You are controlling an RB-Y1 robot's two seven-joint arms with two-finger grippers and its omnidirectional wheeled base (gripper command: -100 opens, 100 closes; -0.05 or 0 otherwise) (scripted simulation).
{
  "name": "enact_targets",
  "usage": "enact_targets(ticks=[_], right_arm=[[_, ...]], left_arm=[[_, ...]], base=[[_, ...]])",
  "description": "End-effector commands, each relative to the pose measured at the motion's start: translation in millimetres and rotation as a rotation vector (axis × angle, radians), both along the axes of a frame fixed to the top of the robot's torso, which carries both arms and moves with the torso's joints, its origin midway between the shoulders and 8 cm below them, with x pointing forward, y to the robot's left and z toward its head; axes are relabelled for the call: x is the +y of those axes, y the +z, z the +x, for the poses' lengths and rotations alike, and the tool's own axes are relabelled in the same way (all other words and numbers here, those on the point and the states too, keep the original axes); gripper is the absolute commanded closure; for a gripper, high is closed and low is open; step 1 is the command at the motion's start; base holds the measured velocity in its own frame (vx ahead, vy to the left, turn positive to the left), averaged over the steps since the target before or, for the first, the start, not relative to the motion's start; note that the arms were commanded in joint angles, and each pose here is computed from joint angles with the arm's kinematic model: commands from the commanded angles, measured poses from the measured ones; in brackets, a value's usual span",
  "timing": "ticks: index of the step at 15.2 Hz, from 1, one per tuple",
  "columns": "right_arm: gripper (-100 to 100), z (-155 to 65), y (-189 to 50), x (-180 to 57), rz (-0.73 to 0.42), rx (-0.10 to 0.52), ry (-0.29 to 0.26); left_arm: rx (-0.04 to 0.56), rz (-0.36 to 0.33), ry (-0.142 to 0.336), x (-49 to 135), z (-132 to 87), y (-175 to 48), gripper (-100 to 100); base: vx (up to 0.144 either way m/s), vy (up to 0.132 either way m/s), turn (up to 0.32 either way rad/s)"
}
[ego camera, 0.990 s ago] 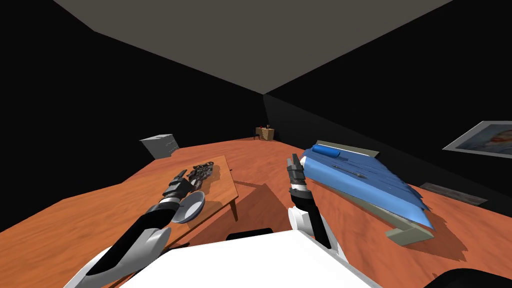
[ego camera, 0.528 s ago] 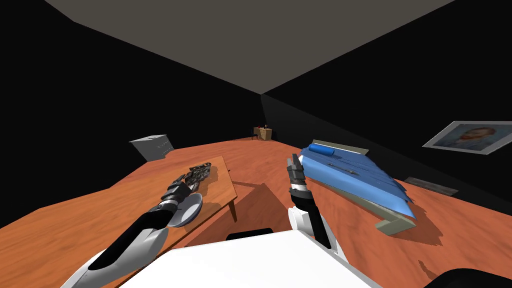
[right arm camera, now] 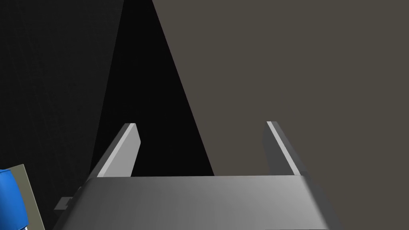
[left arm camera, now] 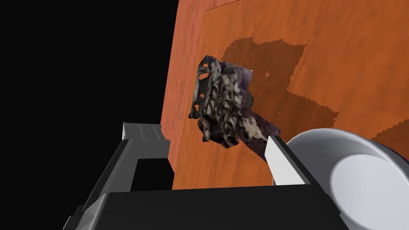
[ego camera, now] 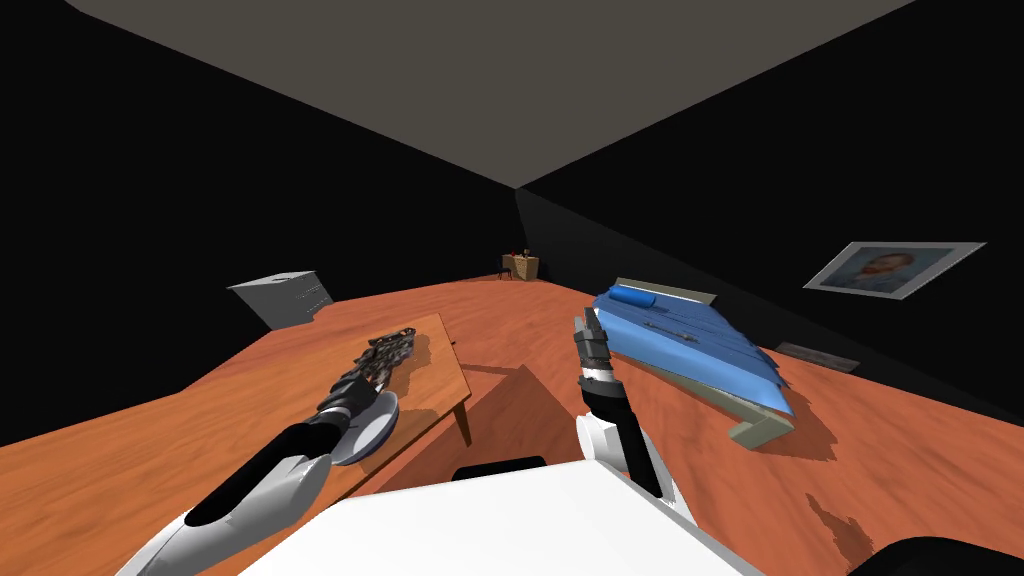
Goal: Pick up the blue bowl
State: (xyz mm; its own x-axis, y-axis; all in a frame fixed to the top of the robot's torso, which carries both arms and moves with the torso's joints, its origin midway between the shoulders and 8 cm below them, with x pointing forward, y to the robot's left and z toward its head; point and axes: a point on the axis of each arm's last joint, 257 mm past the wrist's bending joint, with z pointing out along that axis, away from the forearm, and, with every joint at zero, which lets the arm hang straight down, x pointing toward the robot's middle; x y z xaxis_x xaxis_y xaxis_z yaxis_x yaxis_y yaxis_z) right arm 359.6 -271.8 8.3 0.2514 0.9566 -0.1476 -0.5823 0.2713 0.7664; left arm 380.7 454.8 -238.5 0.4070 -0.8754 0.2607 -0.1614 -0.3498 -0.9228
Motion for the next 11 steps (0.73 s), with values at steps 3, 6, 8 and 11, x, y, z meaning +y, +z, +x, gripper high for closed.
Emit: enact_targets(ticks=[3,6,8,11], right_arm=[[0,0.0,0.0,0.0,0.0,0.0,0.0],[0,0.0,0.0,0.0,0.0,0.0,0.0],[0,0.0,0.0,0.0,0.0,0.0,0.0],[0,0.0,0.0,0.0,0.0,0.0,0.0]], left_arm=[[0.079,-0.061,0.036,9.7,-12.3,-25.1,-100],[0.123,-0.107,0.065,16.1,-20.3,-41.1,-100],[0.143,-0.114,0.067,15.8,-22.7,-46.0,-100],[0.197,-0.164,0.098,20.6,-33.0,-64.0,-100]], base=[[-0.002,0.002,-0.07],[-0.004,0.006,-0.084],[-0.002,0.003,-0.024],[-0.001,0.005,-0.082]])
